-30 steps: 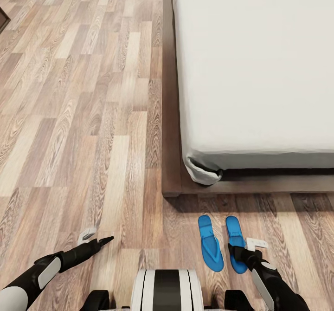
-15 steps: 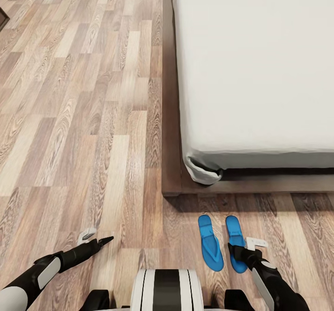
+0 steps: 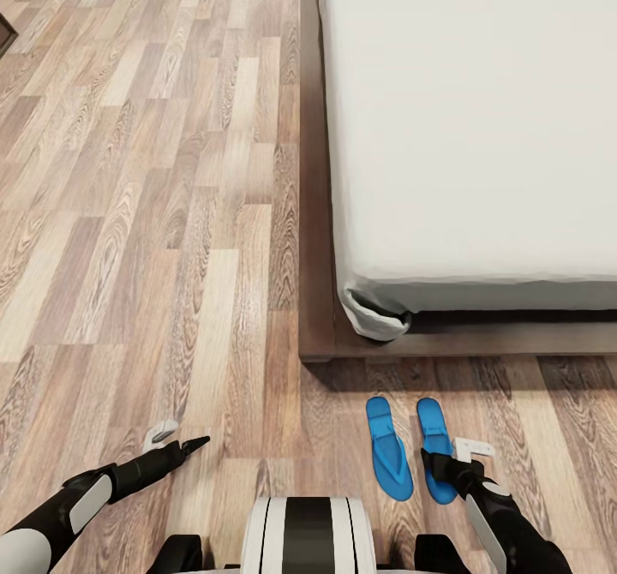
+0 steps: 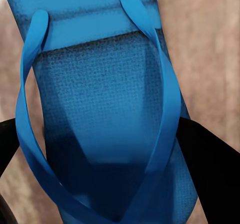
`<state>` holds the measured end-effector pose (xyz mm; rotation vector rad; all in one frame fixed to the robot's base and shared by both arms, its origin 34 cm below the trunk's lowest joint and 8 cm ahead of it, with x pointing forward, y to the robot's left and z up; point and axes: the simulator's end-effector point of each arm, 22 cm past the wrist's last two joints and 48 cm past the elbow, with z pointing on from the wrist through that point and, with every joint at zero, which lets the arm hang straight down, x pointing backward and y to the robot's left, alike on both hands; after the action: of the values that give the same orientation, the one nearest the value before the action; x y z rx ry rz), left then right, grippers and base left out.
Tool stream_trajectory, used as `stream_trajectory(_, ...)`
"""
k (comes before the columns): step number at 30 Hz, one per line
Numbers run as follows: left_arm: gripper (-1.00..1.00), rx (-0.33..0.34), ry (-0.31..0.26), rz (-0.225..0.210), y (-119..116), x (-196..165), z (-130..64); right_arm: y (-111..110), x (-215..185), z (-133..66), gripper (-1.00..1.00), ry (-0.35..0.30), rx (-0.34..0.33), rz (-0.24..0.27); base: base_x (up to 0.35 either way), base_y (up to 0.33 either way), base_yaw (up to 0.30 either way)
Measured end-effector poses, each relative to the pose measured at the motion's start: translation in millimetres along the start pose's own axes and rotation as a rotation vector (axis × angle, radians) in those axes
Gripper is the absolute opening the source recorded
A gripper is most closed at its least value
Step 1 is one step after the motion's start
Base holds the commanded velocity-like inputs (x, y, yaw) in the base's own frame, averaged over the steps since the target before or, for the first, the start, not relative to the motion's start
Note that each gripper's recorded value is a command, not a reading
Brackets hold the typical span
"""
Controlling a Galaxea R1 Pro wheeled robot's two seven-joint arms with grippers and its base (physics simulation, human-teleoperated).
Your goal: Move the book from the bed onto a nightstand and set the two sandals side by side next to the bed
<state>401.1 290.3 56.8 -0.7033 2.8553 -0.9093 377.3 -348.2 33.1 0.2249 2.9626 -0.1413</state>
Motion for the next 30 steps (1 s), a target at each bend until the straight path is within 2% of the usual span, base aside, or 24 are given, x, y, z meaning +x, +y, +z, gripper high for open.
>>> stream_trajectory(7,1.00,0.001,-0.001,-0.001,-0.2,-0.2,-0.1,0.0,0.0,0.0,-1.00,0.000,0.000,0.000,0.000,0.000,0.000)
stream_trajectory(10,1.00,0.006,-0.010,0.006,-4.7,-4.6,-2.5,-0.8,0.5,-1.5,-1.00,-0.022,0.001,0.006,0.000,0.000,0.000)
stream_trajectory(27,1.00,0.010,-0.015,0.009,-7.5,-7.5,-4.1,-1.1,0.2,-3.2,-1.00,-0.020,0.001,0.004,0.000,0.000,0.000)
stream_trajectory(28,1.00,0.012,-0.018,0.012,-9.0,-9.0,-4.9,-1.2,-5.6,-4.3,-1.00,-0.043,0.002,0.004,0.000,0.000,0.000)
stream_trajectory(30,1.00,0.011,-0.018,0.012,-9.0,-9.0,-4.9,-1.3,-5.6,-4.3,-1.00,-0.043,0.002,0.005,0.000,0.000,0.000)
